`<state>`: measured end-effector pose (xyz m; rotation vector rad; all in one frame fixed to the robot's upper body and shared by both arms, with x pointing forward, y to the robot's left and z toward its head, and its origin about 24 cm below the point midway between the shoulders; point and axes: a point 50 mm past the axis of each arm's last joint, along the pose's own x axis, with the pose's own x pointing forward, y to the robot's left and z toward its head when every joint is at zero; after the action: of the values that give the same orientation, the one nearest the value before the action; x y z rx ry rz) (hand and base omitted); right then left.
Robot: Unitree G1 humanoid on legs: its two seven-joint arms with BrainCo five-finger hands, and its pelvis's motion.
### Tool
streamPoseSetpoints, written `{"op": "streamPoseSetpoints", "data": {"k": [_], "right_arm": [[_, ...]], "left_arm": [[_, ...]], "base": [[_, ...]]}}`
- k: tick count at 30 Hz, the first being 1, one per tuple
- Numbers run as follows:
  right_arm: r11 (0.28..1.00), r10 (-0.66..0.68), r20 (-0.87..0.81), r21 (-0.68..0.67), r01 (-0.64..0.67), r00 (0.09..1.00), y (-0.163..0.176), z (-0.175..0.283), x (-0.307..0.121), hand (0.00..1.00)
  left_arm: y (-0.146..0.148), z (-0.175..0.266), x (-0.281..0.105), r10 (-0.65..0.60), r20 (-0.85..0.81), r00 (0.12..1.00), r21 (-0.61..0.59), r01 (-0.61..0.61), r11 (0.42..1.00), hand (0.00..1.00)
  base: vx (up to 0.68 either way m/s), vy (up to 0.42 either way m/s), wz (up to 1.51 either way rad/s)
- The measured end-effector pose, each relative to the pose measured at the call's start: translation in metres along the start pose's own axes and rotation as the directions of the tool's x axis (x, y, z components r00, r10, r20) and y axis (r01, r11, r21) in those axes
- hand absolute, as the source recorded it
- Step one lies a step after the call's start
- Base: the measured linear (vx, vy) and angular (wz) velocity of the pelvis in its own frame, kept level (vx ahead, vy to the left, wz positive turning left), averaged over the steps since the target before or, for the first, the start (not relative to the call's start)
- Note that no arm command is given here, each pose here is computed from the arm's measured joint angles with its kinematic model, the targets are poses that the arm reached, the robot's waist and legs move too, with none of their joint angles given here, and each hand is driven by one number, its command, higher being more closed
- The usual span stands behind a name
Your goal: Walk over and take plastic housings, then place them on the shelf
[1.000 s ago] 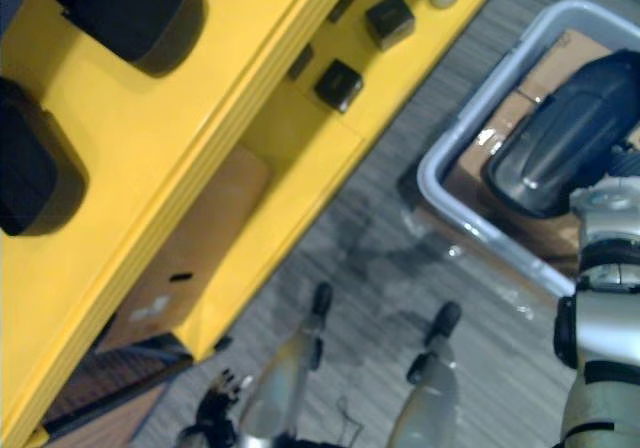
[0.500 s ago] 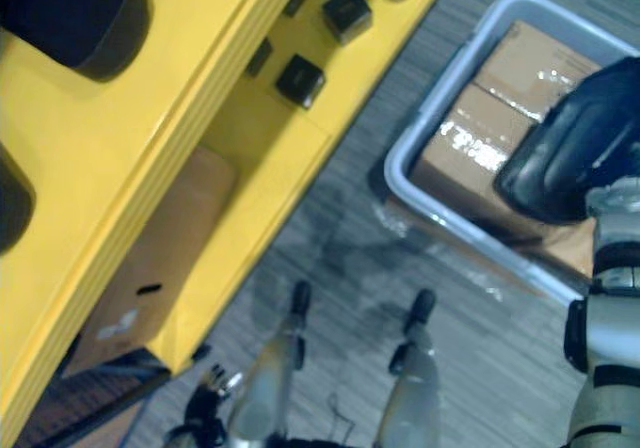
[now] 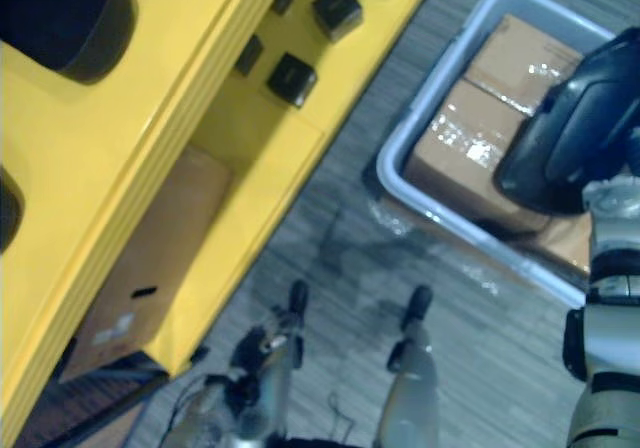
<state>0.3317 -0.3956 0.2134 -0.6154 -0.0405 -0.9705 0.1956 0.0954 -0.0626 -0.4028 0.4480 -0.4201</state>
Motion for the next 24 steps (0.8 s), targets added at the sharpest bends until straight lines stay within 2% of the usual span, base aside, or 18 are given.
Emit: {"op": "streamPoseSetpoints", "data": {"k": [4,7,12,16,20,24], "right_arm": [[0.999,0.036,0.035,0.003,-0.036,0.999,0.013,0.008,-0.006,1.00],[0.998,0.059,0.054,0.013,-0.060,0.997,0.023,0.013,-0.010,1.00],[0.994,0.082,0.149,0.056,-0.092,0.985,0.040,0.036,-0.022,1.00],[0.986,0.104,0.267,0.101,-0.135,0.958,0.051,0.062,-0.036,1.00],[0.974,0.116,0.357,0.144,-0.177,0.927,0.061,0.085,-0.051,1.00],[0.961,0.127,0.393,0.179,-0.211,0.911,0.070,0.097,-0.061,1.00]], "left_arm": [[-0.026,0.014,0.015,-0.151,-0.020,0.988,0.035,0.152,0.988,0.00],[-0.037,0.025,0.022,-0.207,-0.014,0.978,0.029,0.208,0.978,0.00],[-0.049,0.054,0.034,-0.258,0.039,0.965,0.095,0.254,0.963,0.00],[-0.056,0.098,0.049,-0.222,0.146,0.964,0.195,0.191,0.962,0.00],[-0.049,0.157,0.056,-0.128,0.324,0.937,0.269,0.039,0.962,0.00],[-0.051,0.226,0.062,-0.074,0.487,0.870,0.324,-0.101,0.941,0.00]], "base": [[0.01,0.001,-0.15],[0.00,0.002,-0.15],[0.00,-0.005,-0.11],[0.00,0.003,-0.09],[-0.01,-0.013,-0.07],[0.00,-0.015,-0.12]]}}
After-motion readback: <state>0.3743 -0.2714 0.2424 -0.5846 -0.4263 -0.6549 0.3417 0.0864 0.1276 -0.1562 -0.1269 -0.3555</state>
